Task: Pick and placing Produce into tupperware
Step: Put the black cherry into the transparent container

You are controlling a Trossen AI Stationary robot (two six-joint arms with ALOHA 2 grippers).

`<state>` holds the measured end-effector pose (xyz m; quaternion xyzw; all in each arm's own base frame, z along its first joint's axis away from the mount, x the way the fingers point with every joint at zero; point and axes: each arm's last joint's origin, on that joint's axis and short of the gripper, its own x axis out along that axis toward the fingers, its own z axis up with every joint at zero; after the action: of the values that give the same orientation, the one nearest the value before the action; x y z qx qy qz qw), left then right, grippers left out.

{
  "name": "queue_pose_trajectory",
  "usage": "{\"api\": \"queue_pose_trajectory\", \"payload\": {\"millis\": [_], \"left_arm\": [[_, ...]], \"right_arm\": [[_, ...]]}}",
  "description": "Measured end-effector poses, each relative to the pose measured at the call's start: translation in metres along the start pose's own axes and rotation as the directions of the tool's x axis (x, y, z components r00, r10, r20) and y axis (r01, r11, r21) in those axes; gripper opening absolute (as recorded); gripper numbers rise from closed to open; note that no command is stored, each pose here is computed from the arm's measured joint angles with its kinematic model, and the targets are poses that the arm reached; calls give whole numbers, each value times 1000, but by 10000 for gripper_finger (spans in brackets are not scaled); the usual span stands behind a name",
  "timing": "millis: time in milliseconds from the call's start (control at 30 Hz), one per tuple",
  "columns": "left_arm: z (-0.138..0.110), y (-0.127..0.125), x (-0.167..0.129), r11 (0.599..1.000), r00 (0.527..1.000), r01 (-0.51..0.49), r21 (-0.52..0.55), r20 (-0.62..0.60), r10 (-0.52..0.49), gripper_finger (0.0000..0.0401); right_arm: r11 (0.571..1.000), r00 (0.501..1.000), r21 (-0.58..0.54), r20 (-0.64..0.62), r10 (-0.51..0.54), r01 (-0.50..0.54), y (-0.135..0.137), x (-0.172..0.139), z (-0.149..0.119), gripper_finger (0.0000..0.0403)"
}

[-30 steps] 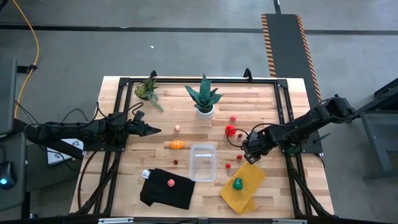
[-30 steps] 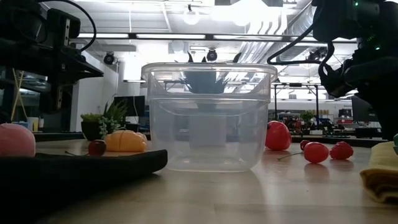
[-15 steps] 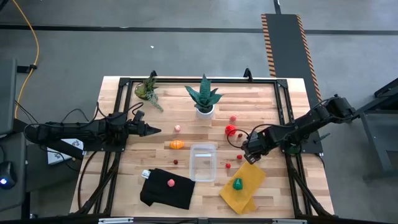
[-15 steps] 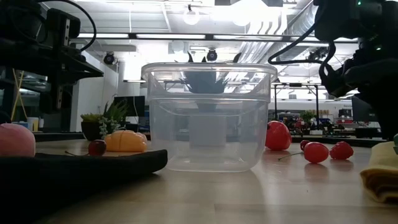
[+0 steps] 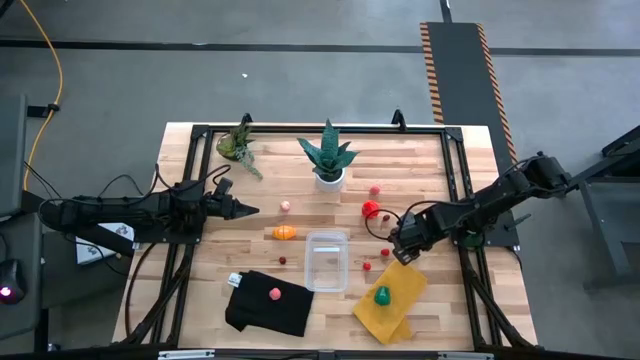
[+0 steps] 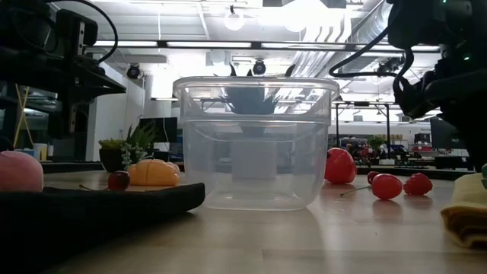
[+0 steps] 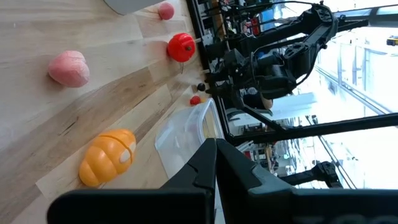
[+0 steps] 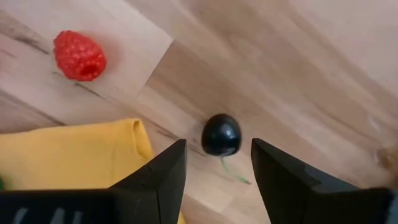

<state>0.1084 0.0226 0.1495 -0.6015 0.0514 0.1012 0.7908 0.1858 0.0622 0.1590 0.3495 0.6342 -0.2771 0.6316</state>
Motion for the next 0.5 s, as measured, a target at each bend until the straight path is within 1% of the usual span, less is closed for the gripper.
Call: {"api": "queue_pose_trajectory", "payload": {"millis": [133,367,500], "left_arm": [[0,0,0,1000,1000,1,0,0,-1,1],[0,0,0,1000,1000,3,0,-6,-3,1],[0,0,0,1000,1000,3,1,-7,-3,1]], "right_arm": [[1000,1000,18,7,-5,5,-1,0,3,170],[1000,1000,1,1,-5,5,0,1,-1,170],[999,1000,41,-27,15,-14,-8,14,0,170]]}}
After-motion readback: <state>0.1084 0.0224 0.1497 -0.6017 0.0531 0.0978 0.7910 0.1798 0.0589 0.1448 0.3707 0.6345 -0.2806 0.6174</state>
